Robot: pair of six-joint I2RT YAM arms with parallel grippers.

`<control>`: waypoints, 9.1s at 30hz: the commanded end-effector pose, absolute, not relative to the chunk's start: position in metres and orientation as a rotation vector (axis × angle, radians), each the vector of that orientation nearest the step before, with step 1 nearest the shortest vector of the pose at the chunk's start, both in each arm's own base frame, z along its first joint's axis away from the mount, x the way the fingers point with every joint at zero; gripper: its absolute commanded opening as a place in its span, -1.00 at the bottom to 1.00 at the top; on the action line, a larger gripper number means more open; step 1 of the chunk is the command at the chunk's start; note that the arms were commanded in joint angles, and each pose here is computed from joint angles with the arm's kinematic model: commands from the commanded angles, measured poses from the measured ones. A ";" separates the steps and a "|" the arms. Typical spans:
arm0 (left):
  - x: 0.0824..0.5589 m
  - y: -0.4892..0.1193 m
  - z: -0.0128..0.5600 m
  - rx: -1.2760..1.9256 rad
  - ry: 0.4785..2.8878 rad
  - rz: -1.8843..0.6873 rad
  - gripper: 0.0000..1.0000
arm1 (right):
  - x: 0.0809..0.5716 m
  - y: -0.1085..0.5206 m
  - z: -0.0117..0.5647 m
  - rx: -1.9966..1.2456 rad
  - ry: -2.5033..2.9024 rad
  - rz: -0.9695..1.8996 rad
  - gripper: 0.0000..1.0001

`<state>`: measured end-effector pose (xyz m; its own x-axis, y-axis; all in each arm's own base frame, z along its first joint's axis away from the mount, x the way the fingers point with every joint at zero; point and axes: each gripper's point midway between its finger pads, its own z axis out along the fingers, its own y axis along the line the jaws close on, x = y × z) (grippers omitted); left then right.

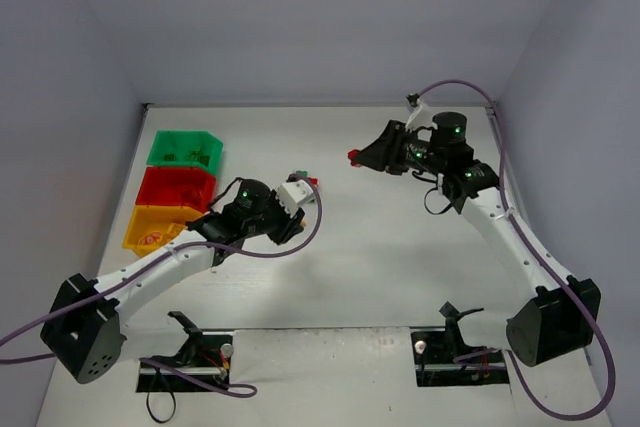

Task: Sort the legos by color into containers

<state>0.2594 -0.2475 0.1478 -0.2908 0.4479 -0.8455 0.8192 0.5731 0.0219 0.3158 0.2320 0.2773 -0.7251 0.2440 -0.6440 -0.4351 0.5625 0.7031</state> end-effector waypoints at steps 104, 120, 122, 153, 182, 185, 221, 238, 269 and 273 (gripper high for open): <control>0.420 0.088 0.181 -0.735 2.272 0.066 -0.03 | 0.265 0.256 0.270 -0.786 1.670 0.665 0.86; 0.377 0.010 0.214 -0.562 2.272 -0.180 0.35 | 0.354 0.290 0.185 -0.342 2.087 0.602 0.82; 0.361 -0.012 0.216 -0.500 2.280 -0.214 0.35 | 0.368 0.298 0.168 -0.282 2.128 0.568 0.80; 0.283 -0.069 0.174 -0.325 2.411 -0.388 0.35 | 0.441 0.345 0.035 0.107 2.391 0.117 0.92; 0.287 -0.171 0.265 -0.019 2.235 -1.010 0.35 | 0.308 0.347 0.183 -0.977 1.701 0.646 -1.00; 0.280 -0.192 0.286 0.031 2.187 -1.098 0.35 | 0.280 0.349 0.203 -1.091 1.577 0.739 -1.00; 0.237 -0.271 0.274 0.178 2.305 -1.382 -1.00 | 0.239 0.330 0.250 -1.119 1.401 0.814 -0.96; 0.274 -0.237 0.282 0.177 2.298 -1.200 -1.00 | 0.240 0.295 0.185 -1.106 1.619 0.717 -1.00; 0.534 0.061 0.210 -0.483 2.188 -0.145 -0.11 | 0.257 0.303 0.198 -1.074 1.621 0.739 -1.00; 0.527 0.048 0.221 -0.469 2.166 -0.190 0.14 | 0.262 0.305 0.200 -1.037 1.642 0.748 -1.00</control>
